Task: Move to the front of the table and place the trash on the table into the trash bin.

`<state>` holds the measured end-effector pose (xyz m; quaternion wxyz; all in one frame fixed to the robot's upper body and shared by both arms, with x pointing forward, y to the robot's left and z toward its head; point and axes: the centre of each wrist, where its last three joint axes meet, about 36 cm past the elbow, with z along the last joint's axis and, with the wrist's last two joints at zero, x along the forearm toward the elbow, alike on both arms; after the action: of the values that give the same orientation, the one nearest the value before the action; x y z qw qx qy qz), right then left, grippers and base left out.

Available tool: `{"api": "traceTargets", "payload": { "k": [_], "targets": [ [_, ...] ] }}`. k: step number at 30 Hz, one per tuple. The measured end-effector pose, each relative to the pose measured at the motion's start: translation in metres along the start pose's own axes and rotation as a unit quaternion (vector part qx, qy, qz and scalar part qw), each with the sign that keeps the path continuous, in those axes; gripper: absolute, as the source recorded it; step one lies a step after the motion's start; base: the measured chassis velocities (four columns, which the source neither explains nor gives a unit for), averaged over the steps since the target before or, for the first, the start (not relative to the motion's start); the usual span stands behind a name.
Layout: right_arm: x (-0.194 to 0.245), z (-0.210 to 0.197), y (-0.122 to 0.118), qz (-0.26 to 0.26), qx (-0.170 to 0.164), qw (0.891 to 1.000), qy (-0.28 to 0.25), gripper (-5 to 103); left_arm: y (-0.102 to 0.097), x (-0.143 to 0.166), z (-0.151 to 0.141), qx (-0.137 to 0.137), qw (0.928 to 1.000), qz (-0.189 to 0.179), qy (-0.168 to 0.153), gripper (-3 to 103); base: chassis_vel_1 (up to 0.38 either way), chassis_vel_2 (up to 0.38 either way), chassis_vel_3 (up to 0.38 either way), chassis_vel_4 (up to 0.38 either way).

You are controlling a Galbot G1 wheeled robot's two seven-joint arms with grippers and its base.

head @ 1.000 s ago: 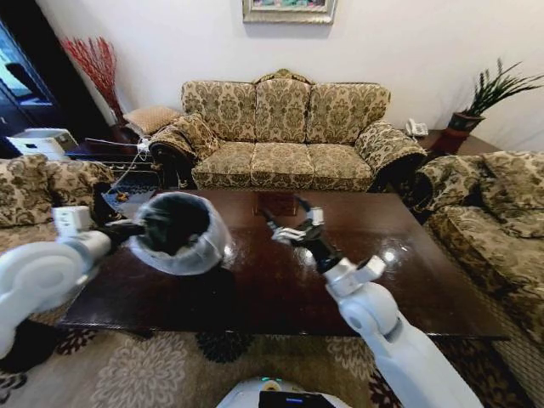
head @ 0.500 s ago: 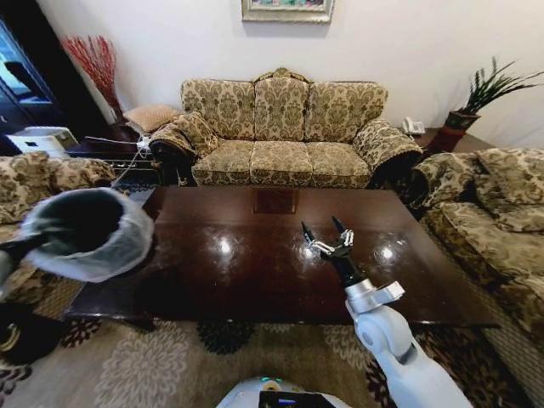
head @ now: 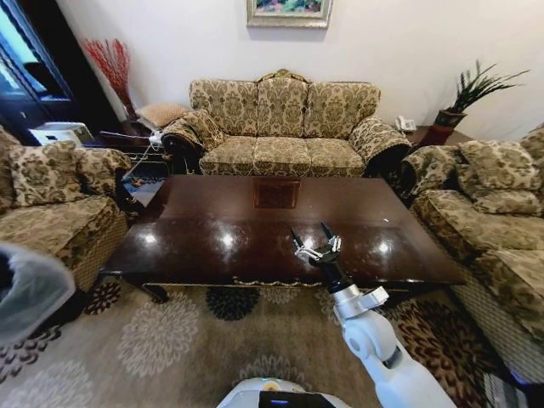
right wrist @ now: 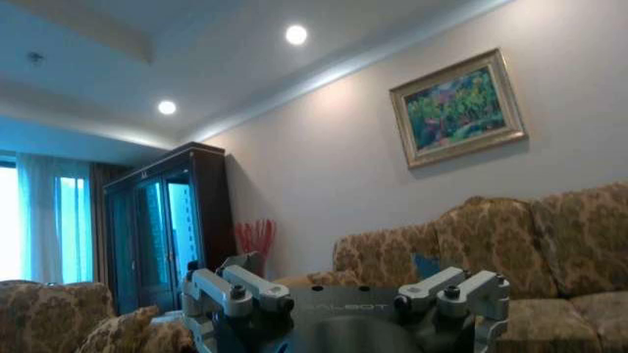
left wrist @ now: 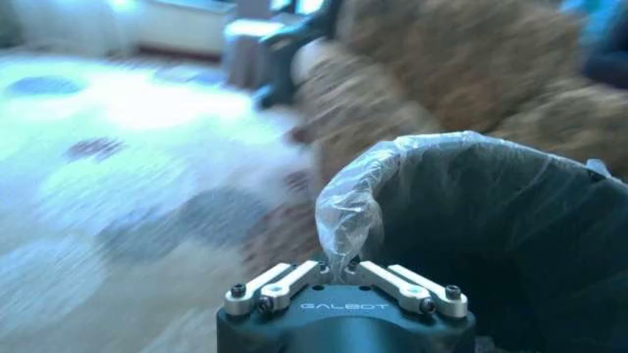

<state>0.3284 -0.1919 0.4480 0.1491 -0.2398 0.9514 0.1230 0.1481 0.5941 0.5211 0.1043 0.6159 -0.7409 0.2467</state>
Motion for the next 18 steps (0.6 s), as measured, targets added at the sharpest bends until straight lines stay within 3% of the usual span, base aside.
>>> {"api": "traceTargets", "payload": {
  "k": [2,3,5,6,9,13,15,16,18],
  "targets": [
    [0.005,0.001,0.000,0.005,-0.002,1.000,0.005,100,0.018,-0.014,0.028,0.008,0.9993,-0.033,0.015,1,0.000,0.000,0.000,0.000],
    [0.005,0.001,0.000,0.005,-0.002,1.000,0.005,100,0.018,-0.014,0.028,0.008,0.9993,-0.033,0.015,1,0.000,0.000,0.000,0.000],
    [0.010,0.003,-0.001,0.015,-0.001,1.000,0.011,100,0.043,-0.032,0.079,0.010,0.9966,-0.065,0.049,1,-0.053,0.042,0.045,-0.056],
    [0.010,0.003,-0.001,0.015,-0.001,1.000,0.011,100,0.043,-0.032,0.079,0.010,0.9966,-0.065,0.049,1,-0.053,0.038,0.036,-0.081],
    [0.016,0.006,0.002,0.026,0.004,0.999,0.020,100,0.071,-0.055,0.148,-0.002,0.9903,-0.119,0.072,1,-0.018,0.013,0.004,-0.025],
    [0.022,0.008,0.001,0.029,0.010,0.999,0.031,100,0.079,-0.062,0.183,0.004,0.9862,-0.135,0.096,1,0.000,0.000,0.000,0.000],
    [0.024,0.008,-0.001,0.031,0.020,0.999,0.039,100,0.089,-0.069,0.219,0.013,0.9820,-0.146,0.118,1,0.000,0.000,0.000,0.000],
    [0.024,0.008,-0.001,0.031,0.020,0.999,0.039,100,0.089,-0.069,0.219,0.013,0.9820,-0.146,0.118,1,0.000,0.000,0.000,0.000],
    [0.024,0.008,-0.002,0.037,0.029,0.998,0.045,100,0.098,-0.076,0.258,0.032,0.9768,-0.160,0.139,1,0.000,0.000,0.000,0.000]
  ]
}}
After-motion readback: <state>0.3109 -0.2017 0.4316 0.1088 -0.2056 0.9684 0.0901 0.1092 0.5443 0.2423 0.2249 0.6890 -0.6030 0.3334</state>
